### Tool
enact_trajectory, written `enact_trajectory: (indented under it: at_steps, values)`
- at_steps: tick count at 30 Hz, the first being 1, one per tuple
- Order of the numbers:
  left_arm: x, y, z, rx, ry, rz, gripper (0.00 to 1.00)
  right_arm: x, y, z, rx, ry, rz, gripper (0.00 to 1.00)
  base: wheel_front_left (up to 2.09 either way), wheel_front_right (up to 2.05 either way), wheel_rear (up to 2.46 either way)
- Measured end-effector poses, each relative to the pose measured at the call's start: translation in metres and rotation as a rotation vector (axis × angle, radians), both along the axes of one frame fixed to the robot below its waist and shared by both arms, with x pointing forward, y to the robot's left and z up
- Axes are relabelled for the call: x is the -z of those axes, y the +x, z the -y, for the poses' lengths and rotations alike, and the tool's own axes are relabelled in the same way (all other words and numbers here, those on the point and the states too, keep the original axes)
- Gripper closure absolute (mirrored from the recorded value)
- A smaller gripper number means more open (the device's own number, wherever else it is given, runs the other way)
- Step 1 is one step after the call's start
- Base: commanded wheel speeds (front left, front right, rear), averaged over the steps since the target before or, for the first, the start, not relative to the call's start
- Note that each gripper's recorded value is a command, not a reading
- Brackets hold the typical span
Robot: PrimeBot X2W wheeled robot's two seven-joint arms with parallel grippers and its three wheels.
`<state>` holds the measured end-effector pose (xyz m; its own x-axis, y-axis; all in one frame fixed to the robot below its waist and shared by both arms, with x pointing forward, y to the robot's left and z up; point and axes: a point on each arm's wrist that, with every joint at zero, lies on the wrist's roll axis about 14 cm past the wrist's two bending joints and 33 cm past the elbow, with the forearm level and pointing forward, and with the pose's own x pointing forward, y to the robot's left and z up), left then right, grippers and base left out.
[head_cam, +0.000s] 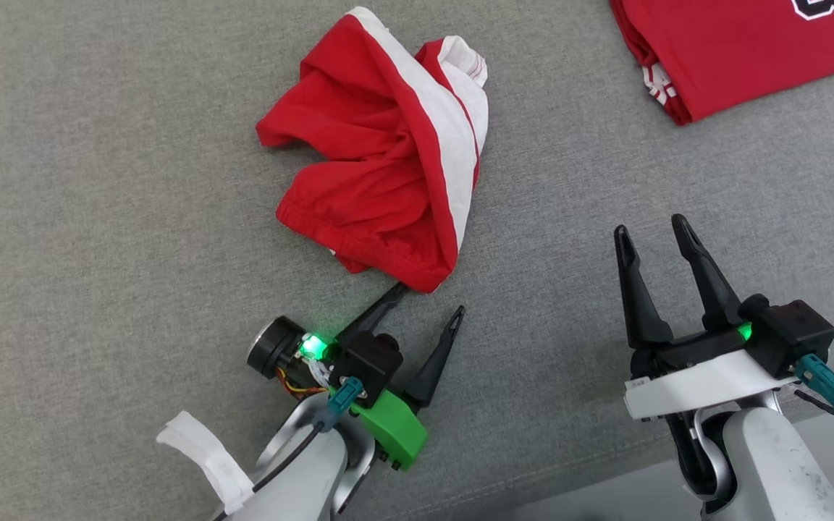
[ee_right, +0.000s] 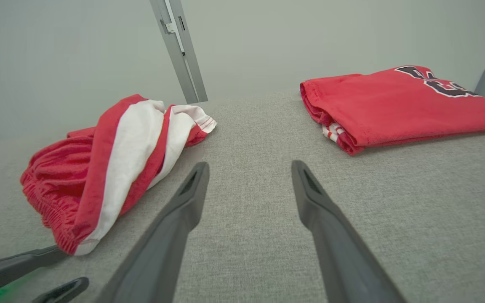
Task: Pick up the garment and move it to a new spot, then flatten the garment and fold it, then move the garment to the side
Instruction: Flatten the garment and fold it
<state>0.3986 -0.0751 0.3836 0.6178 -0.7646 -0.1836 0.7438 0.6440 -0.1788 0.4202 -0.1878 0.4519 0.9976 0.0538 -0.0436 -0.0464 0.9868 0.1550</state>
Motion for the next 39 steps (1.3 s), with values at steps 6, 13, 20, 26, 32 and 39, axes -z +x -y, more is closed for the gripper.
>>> enact_trajectory:
  at_steps: [6,13,20,26,32,39]
  values:
    - [-0.018,0.012,0.005,-0.02,-0.035,0.073,1.0,0.008,-0.001,0.007,0.021,-0.005,-0.024,0.0,0.0,0.0,0.0]
    - [-0.027,0.01,0.0,-0.028,-0.023,0.108,1.0,0.0,-0.001,0.004,0.012,-0.002,-0.001,0.0,0.0,0.0,0.0]
    - [-0.066,0.014,-0.02,-0.103,-0.096,0.177,1.0,-0.013,-0.004,0.004,0.004,-0.007,0.031,0.0,0.0,0.0,0.0]
    - [-0.07,-0.007,-0.068,-0.176,-0.057,0.185,1.0,-0.01,-0.012,-0.008,-0.038,-0.001,0.019,0.0,0.0,0.0,0.0]
    - [-0.053,-0.033,-0.127,-0.263,0.049,0.139,1.0,-0.015,-0.007,-0.033,-0.128,0.002,0.039,0.0,0.0,0.0,0.0]
    - [-0.039,-0.043,-0.208,-0.455,0.165,0.097,1.0,-0.023,0.001,-0.067,-0.256,0.006,0.068,0.0,0.0,0.0,0.0]
